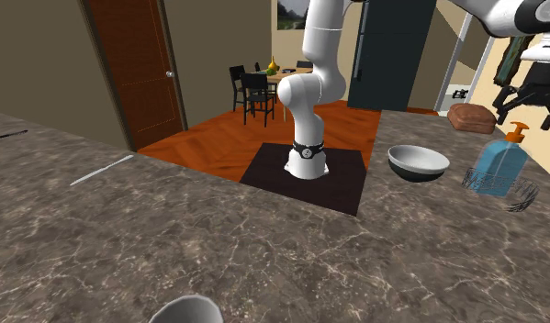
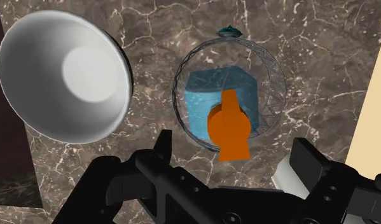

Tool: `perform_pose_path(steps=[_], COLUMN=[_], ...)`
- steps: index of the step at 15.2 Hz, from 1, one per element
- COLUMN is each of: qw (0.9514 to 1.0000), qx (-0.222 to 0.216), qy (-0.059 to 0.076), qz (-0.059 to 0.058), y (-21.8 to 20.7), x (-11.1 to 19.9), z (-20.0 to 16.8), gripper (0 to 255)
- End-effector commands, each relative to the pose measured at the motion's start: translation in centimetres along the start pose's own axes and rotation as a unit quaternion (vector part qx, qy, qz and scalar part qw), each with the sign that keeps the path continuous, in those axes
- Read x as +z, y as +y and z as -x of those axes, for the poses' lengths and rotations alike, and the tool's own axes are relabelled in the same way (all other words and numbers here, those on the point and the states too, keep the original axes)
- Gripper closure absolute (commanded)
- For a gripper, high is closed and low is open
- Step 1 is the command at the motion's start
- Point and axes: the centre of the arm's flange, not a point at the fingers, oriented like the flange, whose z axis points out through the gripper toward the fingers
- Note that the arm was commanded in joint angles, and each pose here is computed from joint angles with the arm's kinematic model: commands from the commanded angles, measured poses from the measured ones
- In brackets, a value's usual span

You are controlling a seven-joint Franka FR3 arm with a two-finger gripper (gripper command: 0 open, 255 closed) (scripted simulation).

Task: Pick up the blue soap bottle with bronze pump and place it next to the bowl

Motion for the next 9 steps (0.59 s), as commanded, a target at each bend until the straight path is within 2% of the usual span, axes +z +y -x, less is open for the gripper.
perform_pose_path(steps=[1,2,9], qw=[1.0,1.0,1.0], qx=[0.0,0.0,0.0], qy=[0.0,0.0,0.0], qz=[0.0,0.0,0.0], y=[0.1,0.1,0.1], x=[-2.3,-3.3,-3.3], z=[0.1,0.1,0.1], gripper=[0,0,0])
